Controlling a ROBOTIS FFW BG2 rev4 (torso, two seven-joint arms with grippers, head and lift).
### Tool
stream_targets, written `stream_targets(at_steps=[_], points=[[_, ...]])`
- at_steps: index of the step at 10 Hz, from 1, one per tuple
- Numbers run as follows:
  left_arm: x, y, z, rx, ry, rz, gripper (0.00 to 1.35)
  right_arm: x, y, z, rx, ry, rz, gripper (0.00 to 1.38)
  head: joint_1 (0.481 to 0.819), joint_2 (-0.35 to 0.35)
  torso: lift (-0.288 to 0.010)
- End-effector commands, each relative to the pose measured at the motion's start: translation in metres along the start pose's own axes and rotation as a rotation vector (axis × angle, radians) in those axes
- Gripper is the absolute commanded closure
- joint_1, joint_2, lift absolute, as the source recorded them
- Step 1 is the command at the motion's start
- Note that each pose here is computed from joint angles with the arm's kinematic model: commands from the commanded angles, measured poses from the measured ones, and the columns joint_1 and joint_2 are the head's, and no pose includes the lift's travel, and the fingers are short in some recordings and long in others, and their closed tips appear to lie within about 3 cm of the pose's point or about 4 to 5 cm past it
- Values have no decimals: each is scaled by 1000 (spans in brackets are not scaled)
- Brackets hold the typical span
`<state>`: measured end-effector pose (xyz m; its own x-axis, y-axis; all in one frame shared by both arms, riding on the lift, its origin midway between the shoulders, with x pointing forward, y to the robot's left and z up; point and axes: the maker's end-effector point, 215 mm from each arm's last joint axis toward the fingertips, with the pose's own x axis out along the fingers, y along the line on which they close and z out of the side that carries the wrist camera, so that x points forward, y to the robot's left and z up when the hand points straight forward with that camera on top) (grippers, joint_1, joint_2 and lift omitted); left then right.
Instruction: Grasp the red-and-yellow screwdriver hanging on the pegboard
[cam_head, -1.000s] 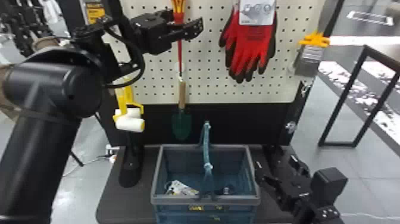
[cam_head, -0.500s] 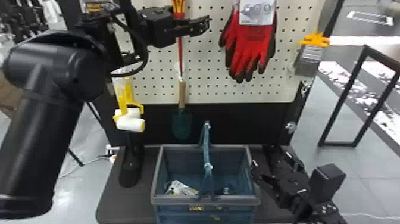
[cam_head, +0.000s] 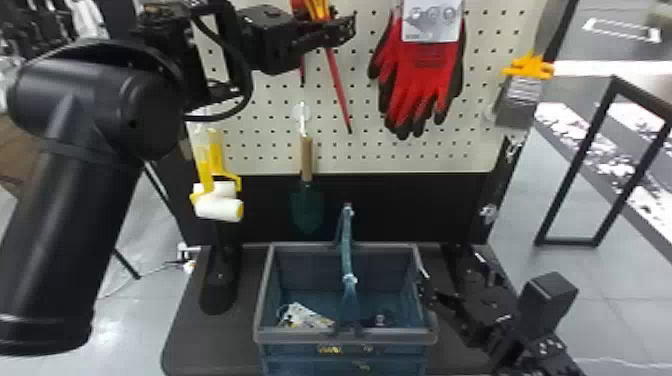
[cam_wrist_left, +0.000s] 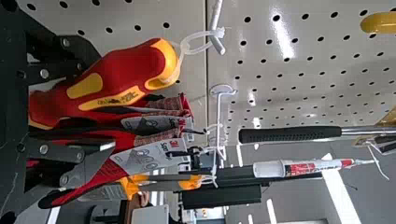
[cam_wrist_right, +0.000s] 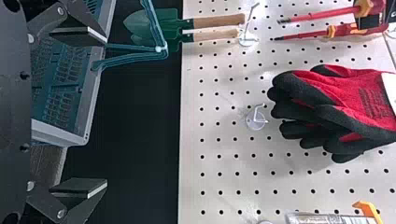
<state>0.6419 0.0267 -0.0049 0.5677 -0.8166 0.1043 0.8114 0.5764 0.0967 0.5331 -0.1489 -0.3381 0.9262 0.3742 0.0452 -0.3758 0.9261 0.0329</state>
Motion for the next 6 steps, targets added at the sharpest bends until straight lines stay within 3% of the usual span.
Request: stream_targets(at_steps=[1,6], points=[[0,0,0,0,3,1,1227,0,1,1,0,-1,3,214,549,0,-100],[-4,3,-4,-22,-3,5,1213,1,2,4,-7,-15,17,214,549,0,-100]])
